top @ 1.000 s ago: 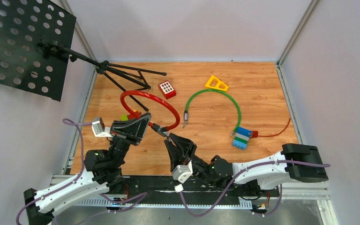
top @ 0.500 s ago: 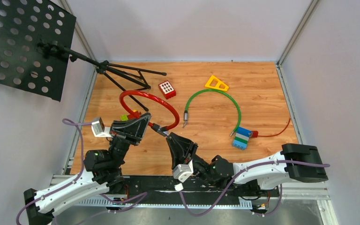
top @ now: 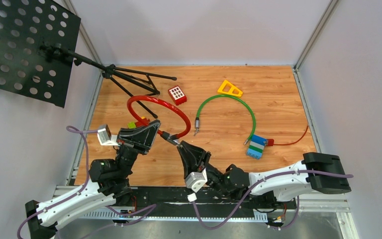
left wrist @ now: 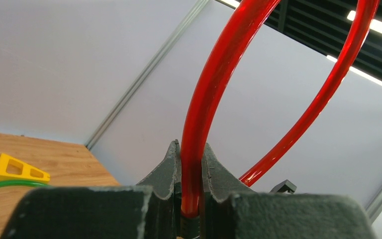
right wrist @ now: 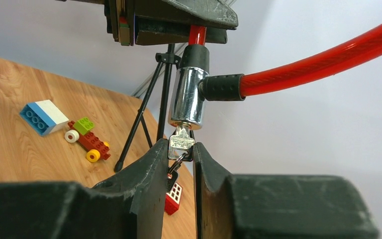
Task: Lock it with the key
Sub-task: Lock the lock.
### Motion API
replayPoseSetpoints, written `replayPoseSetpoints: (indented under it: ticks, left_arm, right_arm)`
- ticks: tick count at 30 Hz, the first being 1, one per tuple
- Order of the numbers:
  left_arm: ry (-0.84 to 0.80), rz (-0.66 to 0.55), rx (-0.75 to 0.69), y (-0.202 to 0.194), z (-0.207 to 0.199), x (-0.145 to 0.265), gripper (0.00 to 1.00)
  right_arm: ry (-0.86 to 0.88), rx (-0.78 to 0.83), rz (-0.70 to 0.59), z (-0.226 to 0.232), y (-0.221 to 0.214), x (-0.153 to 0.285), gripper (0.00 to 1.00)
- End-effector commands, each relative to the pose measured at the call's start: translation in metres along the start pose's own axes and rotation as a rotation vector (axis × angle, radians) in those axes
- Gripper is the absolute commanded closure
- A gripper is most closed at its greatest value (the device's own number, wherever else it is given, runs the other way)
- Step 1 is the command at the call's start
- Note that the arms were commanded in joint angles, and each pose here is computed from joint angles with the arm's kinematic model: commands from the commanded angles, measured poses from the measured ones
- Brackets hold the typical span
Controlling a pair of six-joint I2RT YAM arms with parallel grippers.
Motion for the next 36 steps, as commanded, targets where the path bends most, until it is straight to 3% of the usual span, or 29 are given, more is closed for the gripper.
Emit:
replayPoseSetpoints:
  ticks: [1,15,36]
  left_arm:
    - [-0.106,-0.086,0.075,0.026,-0.036,-0.007,1.0]
    - [-0.125,-0.072,0.079,0.023,-0.04,-0.01,1.0]
    - [-0.136,-0.063,0.085,0.019,-0.039,-0.009,1.0]
  right_arm:
    - [-0.008,-0.138,-0.049,-0.017,0.018,-0.005,0.88]
    - [0.056,-0.303,-0.122,-0.017,0.034,-0.004,1.0]
    - [0.116,-0.581,-0.098,-0.024,0.032,-0.006,1.0]
Point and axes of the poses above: each gripper's point midway between its finger pads, its own x axis back along the fingers, its own z axis along the line the jaws close on, y = z × x, the point moved 2 cm from there along x, back along the fingers, and after that the axes turned 14 degrees about x, right-handed, at the moved point
